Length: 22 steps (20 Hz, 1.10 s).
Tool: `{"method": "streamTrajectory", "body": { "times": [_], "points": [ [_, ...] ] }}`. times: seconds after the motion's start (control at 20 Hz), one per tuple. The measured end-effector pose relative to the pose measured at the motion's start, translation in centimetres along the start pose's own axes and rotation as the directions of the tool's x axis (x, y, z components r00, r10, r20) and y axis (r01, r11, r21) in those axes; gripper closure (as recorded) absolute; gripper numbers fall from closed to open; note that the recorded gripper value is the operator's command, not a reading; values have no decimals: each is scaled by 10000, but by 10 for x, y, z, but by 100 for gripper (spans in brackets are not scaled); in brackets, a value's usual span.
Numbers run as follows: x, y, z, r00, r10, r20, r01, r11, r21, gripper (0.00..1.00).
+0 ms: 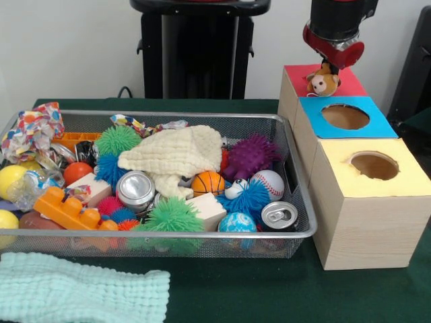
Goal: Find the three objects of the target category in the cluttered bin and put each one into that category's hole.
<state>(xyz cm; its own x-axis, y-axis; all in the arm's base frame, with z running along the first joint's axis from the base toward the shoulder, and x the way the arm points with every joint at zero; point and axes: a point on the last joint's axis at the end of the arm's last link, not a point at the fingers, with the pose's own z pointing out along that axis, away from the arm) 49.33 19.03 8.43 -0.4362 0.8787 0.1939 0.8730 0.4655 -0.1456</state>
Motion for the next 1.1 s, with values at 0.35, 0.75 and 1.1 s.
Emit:
{"method": "streamTrajectory", "body": {
  "times": [0.35, 0.75, 1.1],
  "points": [
    [3, -3, 1, 9997, -49, 220, 54, 9997, -222, 100],
    [5, -4, 1, 9994, -92, 346, 103, 9995, -299, 100],
    [6, -5, 1, 9990, -112, 431, 129, 9992, -385, 100]
  ]
}}
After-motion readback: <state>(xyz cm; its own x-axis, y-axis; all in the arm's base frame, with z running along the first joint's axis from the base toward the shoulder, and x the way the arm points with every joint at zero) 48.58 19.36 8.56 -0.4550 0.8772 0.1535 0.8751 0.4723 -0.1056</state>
